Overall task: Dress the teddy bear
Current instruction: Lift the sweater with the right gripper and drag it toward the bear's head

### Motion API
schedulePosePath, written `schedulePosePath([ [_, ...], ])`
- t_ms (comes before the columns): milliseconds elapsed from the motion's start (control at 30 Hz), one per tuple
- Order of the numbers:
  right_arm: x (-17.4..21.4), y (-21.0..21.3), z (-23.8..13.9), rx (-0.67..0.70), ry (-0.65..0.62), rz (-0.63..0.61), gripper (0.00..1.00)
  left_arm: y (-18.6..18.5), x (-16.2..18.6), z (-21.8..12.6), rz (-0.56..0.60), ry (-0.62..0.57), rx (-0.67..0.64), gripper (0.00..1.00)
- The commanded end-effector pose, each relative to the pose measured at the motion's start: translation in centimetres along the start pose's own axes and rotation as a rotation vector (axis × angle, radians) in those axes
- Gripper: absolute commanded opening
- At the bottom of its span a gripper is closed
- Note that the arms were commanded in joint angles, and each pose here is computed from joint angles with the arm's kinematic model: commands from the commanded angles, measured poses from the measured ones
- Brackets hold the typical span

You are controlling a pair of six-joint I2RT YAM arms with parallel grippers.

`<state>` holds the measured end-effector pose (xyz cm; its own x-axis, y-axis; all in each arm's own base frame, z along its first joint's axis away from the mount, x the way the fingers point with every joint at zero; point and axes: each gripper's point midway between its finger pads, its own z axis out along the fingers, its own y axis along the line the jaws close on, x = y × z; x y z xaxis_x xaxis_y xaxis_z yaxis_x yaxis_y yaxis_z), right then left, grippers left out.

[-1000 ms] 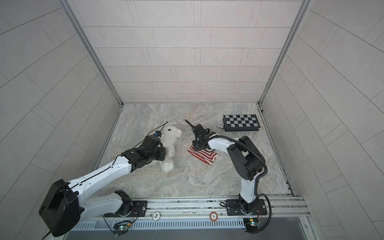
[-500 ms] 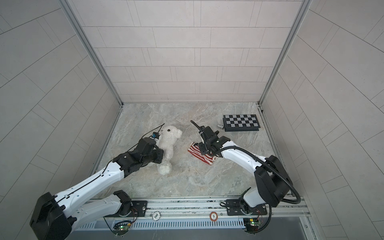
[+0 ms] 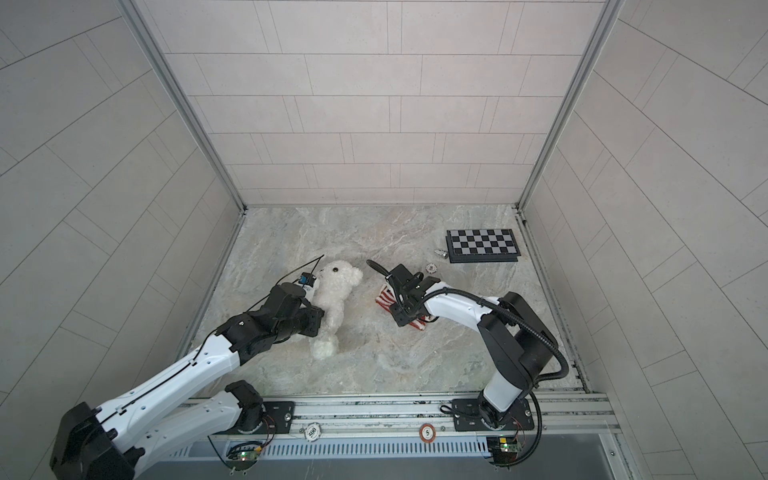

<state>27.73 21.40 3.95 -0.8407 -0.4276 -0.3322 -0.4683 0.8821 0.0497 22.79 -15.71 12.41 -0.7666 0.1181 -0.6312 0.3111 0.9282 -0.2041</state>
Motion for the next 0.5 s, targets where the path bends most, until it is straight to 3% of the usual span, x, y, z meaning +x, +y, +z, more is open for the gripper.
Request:
schedulePosePath([
  [0,-1.0,0.2,0.0,0.008,-0.023,-0.016,0.33,-0.3,0.2,-0.2,-0.004,-0.013,0.017,0.07],
  [233,-1.0,-0.4,0.7,0.042,-0.021,-0.01,0.27,-0.4,0.2,-0.4,-0.007,-0.022,0.024,0.08],
  [467,-0.8,-1.2,1.1,0.089,-0.026,-0.013,0.29,-0.4,0.2,-0.3,-0.009,-0.022,0.027,0.09],
])
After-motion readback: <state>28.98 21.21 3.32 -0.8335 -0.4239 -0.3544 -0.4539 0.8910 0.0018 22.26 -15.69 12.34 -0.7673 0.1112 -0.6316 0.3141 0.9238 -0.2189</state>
